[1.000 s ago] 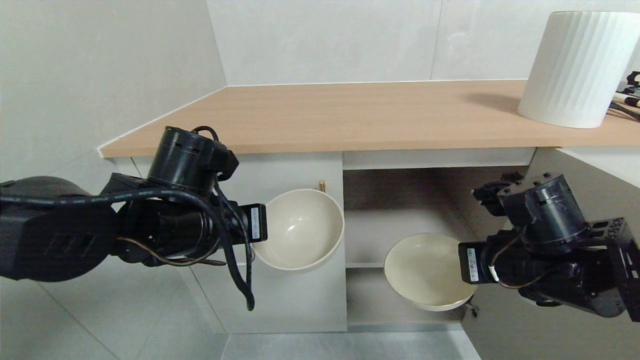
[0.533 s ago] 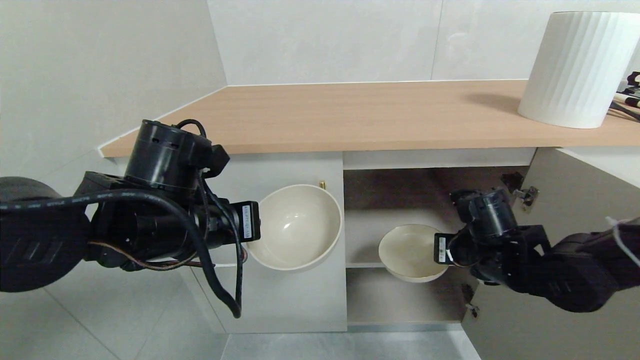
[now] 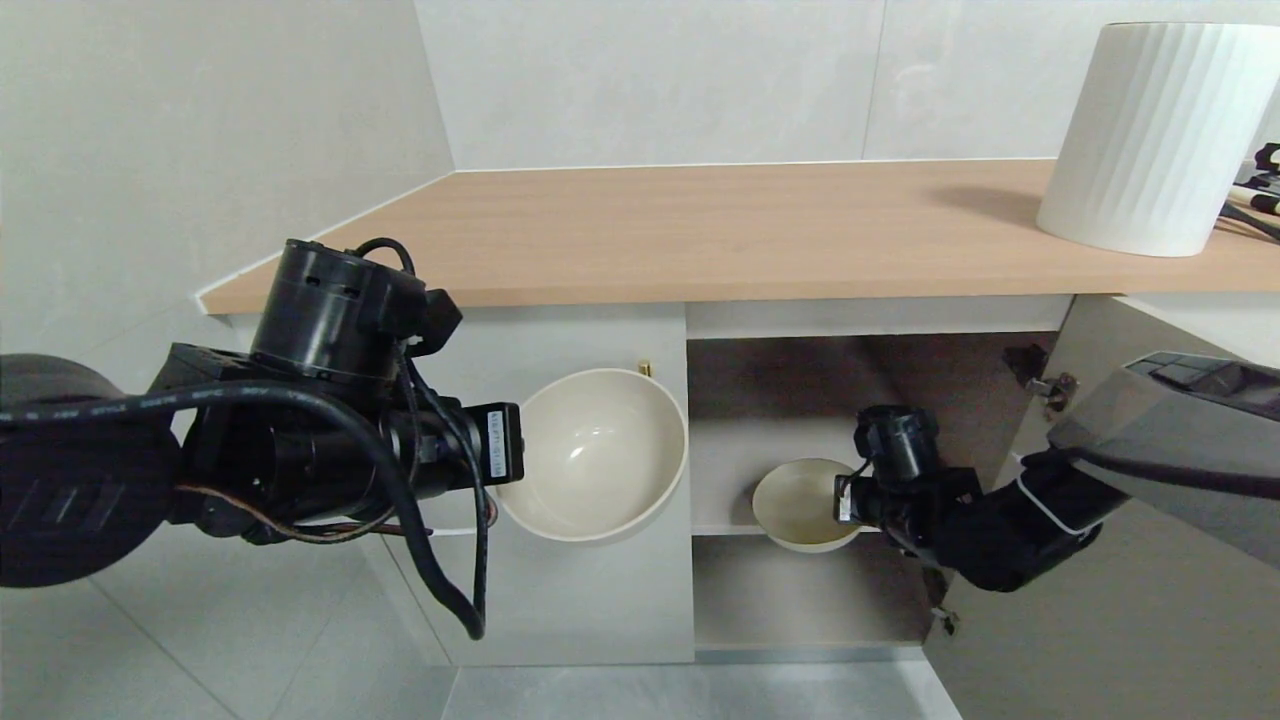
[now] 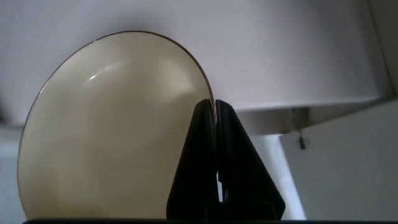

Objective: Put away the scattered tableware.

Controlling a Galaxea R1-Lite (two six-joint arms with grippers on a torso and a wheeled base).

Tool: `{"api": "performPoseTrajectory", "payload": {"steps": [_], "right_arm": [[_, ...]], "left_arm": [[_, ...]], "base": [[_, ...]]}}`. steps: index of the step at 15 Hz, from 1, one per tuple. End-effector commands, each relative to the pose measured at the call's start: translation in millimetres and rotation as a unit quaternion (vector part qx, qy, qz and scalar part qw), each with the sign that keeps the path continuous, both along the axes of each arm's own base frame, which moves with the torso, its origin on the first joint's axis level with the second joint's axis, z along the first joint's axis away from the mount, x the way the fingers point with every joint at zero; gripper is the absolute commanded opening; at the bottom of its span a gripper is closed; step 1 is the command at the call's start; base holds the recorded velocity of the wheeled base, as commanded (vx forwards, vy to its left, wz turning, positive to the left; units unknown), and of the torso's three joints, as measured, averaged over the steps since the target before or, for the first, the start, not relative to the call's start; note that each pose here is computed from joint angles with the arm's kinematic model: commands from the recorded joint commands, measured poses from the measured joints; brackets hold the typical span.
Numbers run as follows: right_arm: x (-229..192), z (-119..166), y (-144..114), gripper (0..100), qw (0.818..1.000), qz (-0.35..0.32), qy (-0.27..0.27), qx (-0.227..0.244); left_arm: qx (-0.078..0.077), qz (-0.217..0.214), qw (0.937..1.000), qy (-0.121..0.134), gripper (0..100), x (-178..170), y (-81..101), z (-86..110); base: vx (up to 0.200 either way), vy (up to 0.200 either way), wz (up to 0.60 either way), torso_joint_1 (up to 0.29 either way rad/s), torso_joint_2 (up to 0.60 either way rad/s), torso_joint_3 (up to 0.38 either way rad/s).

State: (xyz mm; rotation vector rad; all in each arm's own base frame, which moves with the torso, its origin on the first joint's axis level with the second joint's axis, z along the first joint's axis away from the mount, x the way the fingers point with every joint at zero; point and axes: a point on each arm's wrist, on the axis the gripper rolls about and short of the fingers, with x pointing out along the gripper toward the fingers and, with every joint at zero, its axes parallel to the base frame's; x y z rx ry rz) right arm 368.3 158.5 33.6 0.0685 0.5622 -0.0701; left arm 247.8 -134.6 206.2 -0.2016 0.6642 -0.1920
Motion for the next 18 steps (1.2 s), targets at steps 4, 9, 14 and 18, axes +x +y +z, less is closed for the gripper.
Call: {"api": "performPoseTrajectory", "payload": {"steps": [4, 9, 14, 18], "right_arm": [[39.4, -34.5, -5.1, 0, 0.998, -0.035, -0.004, -0.042], [64.4, -46.4, -13.3, 0, 0.996, -0.070, -0.018, -0.055], [83.5, -47.9, -10.6, 0, 0.993, -0.096, -0.032, -0.065], [86.9, -49.0, -9.5, 0, 0.992, -0.098, -0.034, -0.065]], "left_arm": [[-0.001, -0.007, 1.0000, -0.001, 0, -2.8, -4.3, 0.5], [0.002, -0.020, 0.9998, 0.006, 0, -5.8, -11.1, -3.7], [0.004, -0.026, 0.9996, 0.009, 0, -7.5, -13.6, -5.4], [0.007, -0.025, 0.9995, 0.015, 0, -4.9, -15.3, -9.6]], "base": [[0.000, 0.000, 0.00, 0.000, 0.00, 0.000], [0.000, 0.000, 0.00, 0.000, 0.00, 0.000], [0.000, 0.000, 0.00, 0.000, 0.00, 0.000], [0.000, 0.000, 0.00, 0.000, 0.00, 0.000]]}}
